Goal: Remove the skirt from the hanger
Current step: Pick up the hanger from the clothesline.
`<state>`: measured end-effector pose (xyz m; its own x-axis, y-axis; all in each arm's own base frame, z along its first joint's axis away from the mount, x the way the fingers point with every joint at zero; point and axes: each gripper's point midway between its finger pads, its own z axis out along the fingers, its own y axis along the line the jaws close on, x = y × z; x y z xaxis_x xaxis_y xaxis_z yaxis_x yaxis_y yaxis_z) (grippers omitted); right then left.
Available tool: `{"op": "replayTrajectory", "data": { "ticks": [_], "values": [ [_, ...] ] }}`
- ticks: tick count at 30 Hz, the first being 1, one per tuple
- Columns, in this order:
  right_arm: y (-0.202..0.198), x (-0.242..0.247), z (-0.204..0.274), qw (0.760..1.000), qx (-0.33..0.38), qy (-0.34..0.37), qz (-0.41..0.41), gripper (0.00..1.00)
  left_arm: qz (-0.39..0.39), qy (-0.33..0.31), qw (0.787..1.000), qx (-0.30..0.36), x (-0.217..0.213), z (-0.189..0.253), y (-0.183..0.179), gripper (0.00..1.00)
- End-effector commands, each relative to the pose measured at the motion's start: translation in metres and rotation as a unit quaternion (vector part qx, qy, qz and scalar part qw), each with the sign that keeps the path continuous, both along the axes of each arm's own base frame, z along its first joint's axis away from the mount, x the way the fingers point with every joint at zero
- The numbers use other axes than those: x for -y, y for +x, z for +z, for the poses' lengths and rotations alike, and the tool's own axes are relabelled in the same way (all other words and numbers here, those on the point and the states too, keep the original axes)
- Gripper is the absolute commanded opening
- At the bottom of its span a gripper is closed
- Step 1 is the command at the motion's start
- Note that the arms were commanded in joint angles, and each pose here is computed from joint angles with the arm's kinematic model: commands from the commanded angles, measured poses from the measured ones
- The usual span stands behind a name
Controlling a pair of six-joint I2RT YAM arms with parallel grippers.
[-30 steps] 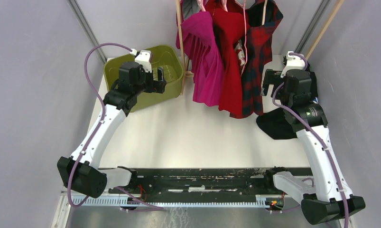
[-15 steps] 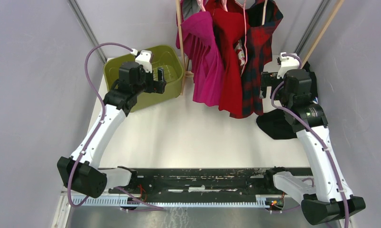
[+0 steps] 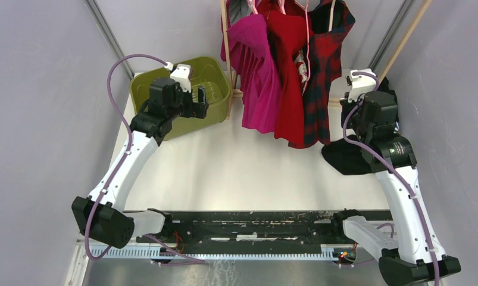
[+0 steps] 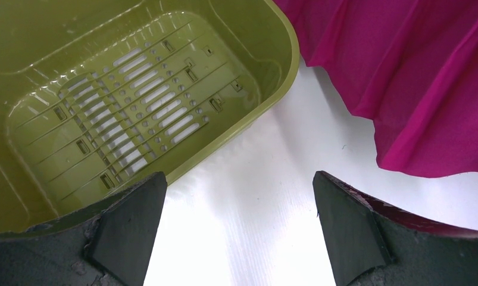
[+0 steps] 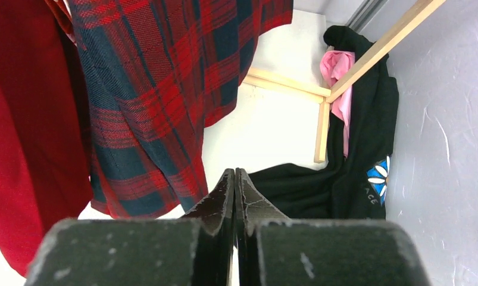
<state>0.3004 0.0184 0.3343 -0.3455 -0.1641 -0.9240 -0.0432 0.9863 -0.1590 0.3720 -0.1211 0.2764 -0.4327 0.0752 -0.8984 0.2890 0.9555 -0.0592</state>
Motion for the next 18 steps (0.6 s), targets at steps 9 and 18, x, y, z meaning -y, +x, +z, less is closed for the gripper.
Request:
{"op": "replayTrajectory", "data": {
  "ticks": [9, 18],
  "values": [
    [0.001, -0.002, 0.043, 1.0, 0.025, 0.002, 0.005, 0.56, -0.013, 0.008, 0.999, 0.035, -0.002, 0.027, -0.008, 1.0],
    [0.007, -0.007, 0.063, 0.998, 0.061, 0.016, 0.012, 0.9, -0.014, 0.009, 0.999, 0.04, -0.003, 0.033, -0.01, 0.99]
  ]
}}
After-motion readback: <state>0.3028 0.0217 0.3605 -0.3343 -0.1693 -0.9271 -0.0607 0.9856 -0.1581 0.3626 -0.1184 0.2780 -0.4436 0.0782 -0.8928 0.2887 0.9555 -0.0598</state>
